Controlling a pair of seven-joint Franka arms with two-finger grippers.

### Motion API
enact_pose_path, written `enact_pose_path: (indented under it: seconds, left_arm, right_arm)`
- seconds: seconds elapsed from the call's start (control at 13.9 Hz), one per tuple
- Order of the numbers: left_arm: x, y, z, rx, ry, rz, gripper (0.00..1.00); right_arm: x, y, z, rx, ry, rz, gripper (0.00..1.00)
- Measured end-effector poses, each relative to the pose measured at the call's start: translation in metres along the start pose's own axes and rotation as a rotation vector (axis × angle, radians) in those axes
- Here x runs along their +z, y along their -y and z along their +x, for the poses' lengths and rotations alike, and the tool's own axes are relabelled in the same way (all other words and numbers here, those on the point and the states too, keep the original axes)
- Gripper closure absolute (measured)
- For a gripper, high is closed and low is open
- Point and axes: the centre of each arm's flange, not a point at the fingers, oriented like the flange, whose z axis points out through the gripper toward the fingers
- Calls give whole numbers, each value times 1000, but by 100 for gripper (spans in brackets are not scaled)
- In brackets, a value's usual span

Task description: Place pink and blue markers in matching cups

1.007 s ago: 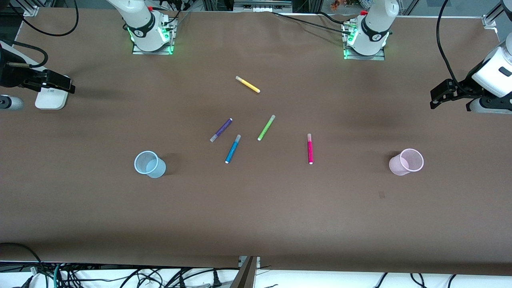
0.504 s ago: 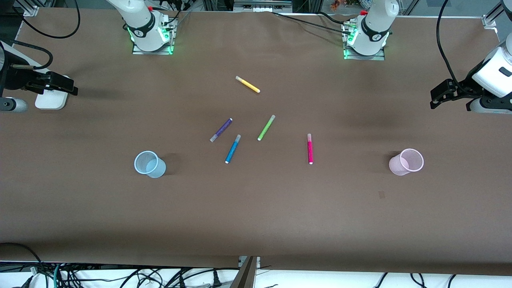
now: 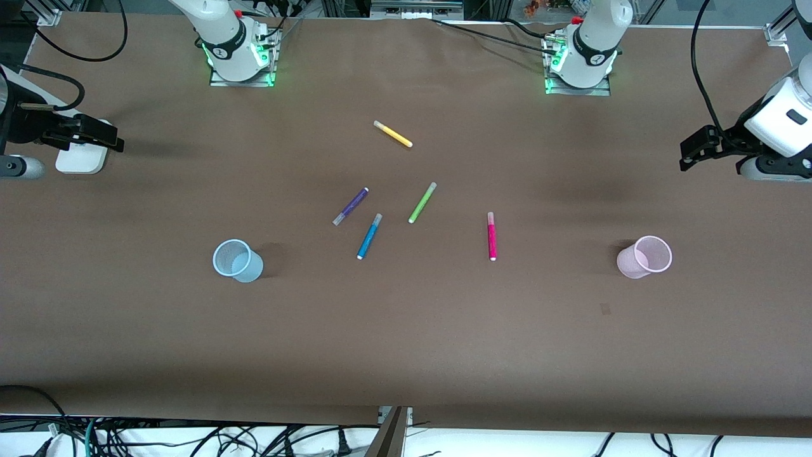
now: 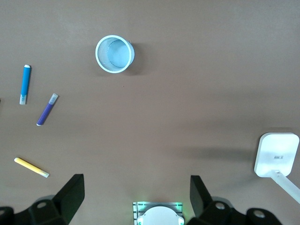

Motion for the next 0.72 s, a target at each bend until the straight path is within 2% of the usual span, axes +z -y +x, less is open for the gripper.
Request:
enact_pose_path:
  seconds: [0.22,0.43,0.72]
  left_arm:
    - [7,-3,-4,7,59,-1,0]
    - [22,-21,-14,40,180,0,0]
    - [56,-37,-12,70,287,1,0]
  right_arm:
    - [3,19,1,-32,5,-6,0]
    - [8,51,3,-73,-5,-16,0]
    - [31,113,17,-17,-33,-28,0]
